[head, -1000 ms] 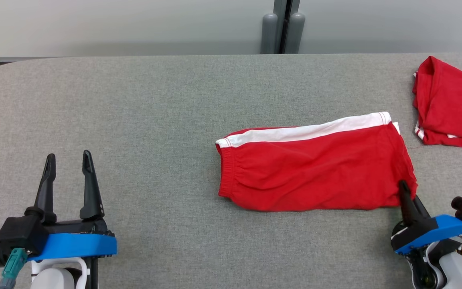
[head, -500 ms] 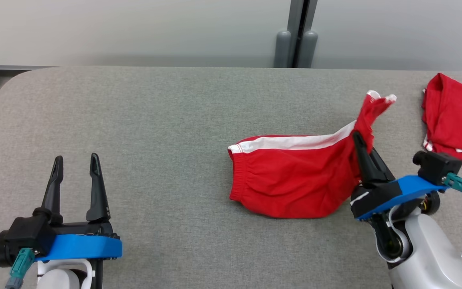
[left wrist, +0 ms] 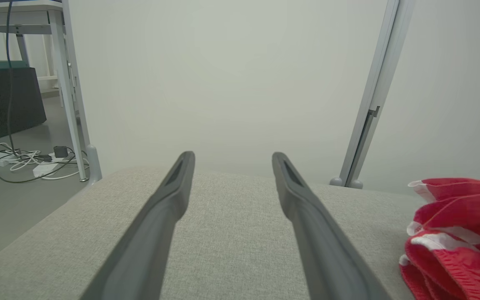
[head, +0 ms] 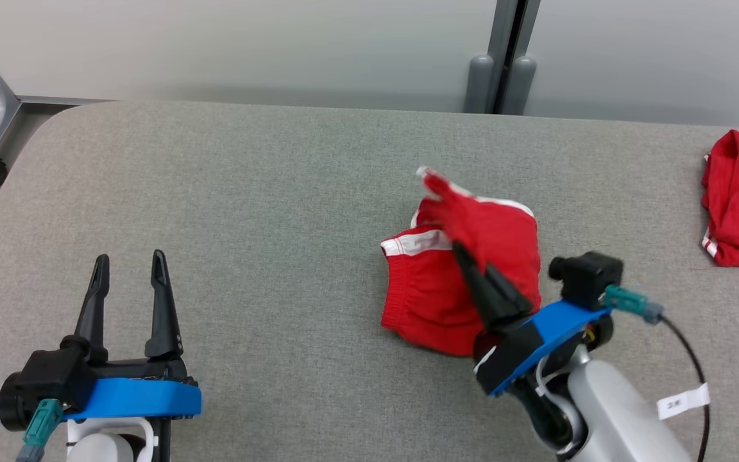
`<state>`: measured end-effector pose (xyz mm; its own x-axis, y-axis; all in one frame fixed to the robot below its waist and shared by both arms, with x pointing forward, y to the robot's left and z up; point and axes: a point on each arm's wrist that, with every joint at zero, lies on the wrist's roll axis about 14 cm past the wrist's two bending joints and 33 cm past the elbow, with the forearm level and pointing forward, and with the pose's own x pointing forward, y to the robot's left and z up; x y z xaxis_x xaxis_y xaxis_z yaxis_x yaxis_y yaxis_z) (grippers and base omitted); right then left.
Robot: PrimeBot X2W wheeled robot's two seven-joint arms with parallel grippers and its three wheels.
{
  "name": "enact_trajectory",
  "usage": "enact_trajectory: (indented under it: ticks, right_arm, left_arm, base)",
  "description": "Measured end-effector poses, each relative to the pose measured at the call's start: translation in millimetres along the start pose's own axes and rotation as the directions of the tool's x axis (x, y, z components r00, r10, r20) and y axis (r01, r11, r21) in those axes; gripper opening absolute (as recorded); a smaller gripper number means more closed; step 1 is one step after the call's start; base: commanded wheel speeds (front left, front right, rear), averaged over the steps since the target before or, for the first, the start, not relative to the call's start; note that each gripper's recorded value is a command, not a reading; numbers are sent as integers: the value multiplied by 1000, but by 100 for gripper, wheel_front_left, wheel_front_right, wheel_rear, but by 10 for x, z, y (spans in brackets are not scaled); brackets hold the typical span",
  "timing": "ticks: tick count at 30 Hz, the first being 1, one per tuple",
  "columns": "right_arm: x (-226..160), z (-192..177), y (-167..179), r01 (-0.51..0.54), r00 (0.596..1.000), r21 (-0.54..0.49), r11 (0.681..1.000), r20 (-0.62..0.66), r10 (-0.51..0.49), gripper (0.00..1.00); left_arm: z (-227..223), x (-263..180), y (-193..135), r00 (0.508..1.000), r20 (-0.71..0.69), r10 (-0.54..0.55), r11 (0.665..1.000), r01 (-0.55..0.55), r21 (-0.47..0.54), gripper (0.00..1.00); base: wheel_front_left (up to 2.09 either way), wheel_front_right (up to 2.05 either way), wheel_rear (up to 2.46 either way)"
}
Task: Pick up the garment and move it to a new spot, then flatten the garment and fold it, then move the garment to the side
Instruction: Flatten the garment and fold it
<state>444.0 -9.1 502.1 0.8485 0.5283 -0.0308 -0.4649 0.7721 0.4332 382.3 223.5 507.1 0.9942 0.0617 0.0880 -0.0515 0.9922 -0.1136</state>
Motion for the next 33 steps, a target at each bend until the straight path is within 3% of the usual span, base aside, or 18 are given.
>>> enact_trajectory:
  ticks: [8, 17, 18, 19, 27, 33]
  right_arm:
    - [-117, -402, 302, -81, 991, 15, 997, -103, 83, 0]
    - [-265, -776, 329, -96, 975, 25, 995, -197, 99, 0]
    - [-280, -809, 349, -107, 973, 17, 994, -205, 108, 31]
    - [-289, -833, 378, -118, 971, 15, 993, -209, 118, 100]
    - [-344, -894, 459, -150, 965, 24, 988, -215, 152, 100]
    - [-335, -672, 405, -146, 981, 2, 989, -130, 145, 100]
  left_arm:
    - [-11, -24, 20, 1000, -3, 10, 1000, -10, -3, 100]
    - [-52, -26, 6, 1000, -14, 10, 1000, -10, -8, 100]
    - [-50, -22, 5, 1000, -14, 10, 1000, -10, -9, 100]
    - [-46, -16, 1, 1000, -12, 9, 1000, -9, -9, 100]
    - [-56, 6, -75, 1000, -14, -13, 1000, 13, -14, 100]
    - [-56, 36, -159, 999, -12, -39, 999, 39, -17, 100]
  base:
    - [0, 0, 0]
    - [0, 0, 0]
    - [0, 0, 0]
    - [0, 0, 0]
    - [0, 0, 0]
    - [0, 0, 0]
